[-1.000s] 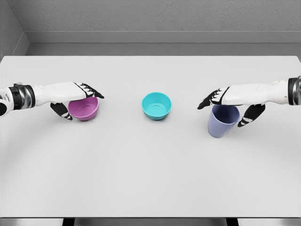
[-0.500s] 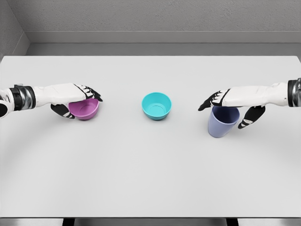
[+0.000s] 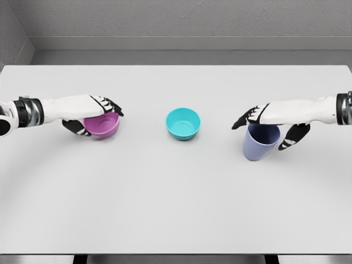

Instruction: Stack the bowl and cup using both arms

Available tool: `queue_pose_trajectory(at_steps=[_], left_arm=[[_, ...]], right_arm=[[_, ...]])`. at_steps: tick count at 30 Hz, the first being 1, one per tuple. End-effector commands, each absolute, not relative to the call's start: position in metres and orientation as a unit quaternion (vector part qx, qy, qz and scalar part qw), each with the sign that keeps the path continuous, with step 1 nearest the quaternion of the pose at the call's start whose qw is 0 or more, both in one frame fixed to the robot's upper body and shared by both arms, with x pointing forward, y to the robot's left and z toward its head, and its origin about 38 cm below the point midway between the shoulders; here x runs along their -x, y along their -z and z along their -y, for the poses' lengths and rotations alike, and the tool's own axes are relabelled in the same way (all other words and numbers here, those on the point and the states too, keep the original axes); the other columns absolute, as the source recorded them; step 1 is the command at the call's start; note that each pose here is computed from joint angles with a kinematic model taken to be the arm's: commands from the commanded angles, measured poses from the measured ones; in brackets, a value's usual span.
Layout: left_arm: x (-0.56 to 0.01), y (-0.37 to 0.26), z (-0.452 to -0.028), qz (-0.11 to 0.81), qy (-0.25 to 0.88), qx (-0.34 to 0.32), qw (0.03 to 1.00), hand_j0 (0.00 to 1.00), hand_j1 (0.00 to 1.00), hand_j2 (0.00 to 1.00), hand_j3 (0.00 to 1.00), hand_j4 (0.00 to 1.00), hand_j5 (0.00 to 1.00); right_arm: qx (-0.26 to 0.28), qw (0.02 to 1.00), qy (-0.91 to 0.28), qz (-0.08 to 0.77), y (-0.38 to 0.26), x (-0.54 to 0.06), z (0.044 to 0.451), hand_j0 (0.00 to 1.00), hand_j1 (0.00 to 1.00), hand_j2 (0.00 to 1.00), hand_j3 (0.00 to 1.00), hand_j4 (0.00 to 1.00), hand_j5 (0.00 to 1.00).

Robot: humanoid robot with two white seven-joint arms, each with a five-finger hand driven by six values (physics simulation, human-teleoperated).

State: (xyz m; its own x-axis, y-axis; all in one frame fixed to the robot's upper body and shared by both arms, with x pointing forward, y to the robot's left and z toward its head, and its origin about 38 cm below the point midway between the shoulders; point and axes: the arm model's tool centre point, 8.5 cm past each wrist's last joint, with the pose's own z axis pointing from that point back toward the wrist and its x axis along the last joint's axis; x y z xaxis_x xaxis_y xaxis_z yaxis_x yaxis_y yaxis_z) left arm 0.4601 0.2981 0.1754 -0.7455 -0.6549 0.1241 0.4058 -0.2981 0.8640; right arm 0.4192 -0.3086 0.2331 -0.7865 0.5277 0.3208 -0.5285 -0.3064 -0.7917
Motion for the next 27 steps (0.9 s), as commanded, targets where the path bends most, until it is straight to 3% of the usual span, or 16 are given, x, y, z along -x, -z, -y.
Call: queue_pose_trajectory(at_steps=[1, 27], left_arm=[[-0.459, -0.181, -0.292, 0.498, 0.794, -0.126, 0.324, 0.71, 0.71, 0.71, 0.71, 0.71, 0.71], [-0.46, -0.203, -0.232, 0.543, 0.79, -0.112, 0.261, 0.7, 0.7, 0.7, 0.7, 0.7, 0.7]], right_arm=[[-0.002, 0.329, -0.806, 0.492, -0.233, -0.419, 0.308, 1.0, 1.0, 1.0, 1.0, 1.0, 1.0], [-0.002, 0.332, -0.805, 0.492, -0.231, -0.419, 0.31, 1.0, 1.0, 1.0, 1.0, 1.0, 1.0]])
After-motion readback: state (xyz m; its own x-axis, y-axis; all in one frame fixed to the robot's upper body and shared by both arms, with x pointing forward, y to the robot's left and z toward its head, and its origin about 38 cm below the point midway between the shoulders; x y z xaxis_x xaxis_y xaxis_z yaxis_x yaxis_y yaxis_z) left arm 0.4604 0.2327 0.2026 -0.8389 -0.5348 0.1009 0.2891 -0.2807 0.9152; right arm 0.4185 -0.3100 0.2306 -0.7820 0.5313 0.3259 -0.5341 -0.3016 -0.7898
